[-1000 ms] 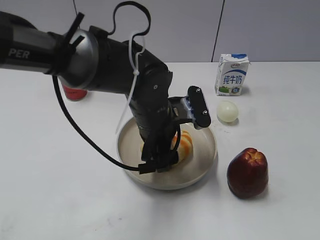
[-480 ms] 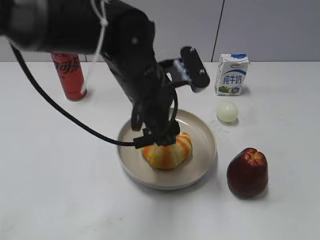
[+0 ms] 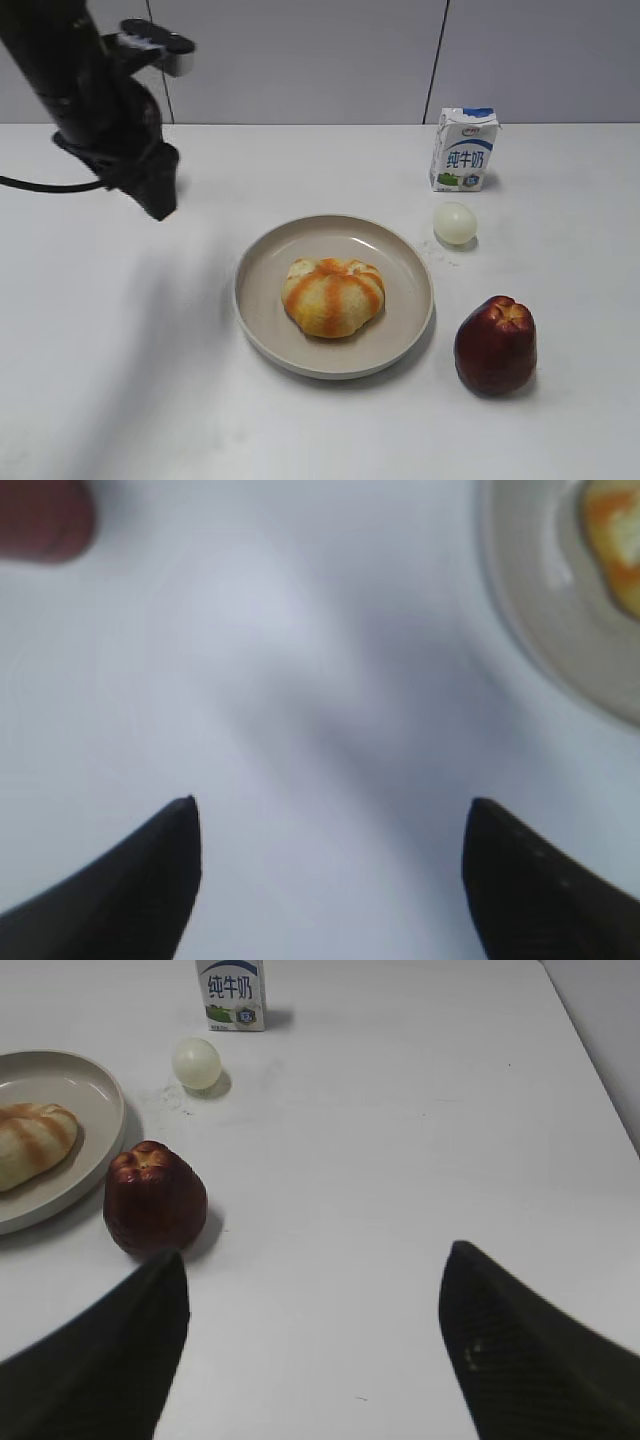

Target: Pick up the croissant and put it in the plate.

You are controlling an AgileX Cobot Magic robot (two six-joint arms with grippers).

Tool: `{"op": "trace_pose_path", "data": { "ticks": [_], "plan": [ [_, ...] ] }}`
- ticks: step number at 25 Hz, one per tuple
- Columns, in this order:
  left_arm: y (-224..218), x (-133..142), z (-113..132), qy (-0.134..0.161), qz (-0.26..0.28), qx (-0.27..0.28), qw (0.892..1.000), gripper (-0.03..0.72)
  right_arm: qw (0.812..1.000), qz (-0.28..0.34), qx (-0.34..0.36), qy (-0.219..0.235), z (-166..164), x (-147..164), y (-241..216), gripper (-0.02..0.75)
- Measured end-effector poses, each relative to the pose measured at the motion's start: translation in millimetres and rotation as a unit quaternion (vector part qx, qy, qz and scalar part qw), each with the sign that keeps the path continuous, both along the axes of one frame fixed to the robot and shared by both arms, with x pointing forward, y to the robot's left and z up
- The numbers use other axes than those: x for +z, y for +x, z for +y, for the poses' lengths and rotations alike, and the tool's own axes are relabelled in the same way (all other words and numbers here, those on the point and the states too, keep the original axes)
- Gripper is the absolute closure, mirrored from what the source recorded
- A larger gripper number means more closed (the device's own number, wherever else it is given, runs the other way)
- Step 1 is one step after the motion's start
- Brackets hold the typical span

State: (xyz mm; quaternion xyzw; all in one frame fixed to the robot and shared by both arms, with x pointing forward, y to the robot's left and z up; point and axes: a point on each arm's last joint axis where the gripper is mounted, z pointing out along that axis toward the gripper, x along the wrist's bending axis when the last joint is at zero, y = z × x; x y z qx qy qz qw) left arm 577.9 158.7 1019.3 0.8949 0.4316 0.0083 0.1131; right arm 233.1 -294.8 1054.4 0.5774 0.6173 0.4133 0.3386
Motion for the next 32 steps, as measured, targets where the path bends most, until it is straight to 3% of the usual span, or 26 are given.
{"op": "trace_pose_path", "data": {
  "ticks": [6,11,19,32],
  "plan": [
    [11.1,-0.8,71.0,0.007,0.064,0.152,0.986,0.078,1.000,0.000,0.000,0.000,0.0,0.0,0.0,0.150],
    [6.5,1.0,102.7,0.004,0.072,0.210,0.975,0.086,1.000,0.000,0.000,0.000,0.0,0.0,0.0,0.150],
    [-79.4,-9.7,119.2,0.026,0.117,0.226,0.967,0.095,1.000,0.000,0.000,0.000,0.0,0.0,0.0,0.150],
    [-214.0,-19.6,126.4,-0.010,-0.002,0.269,0.963,0.096,1.000,0.000,0.000,0.000,0.0,0.0,0.0,0.150]
  ]
}}
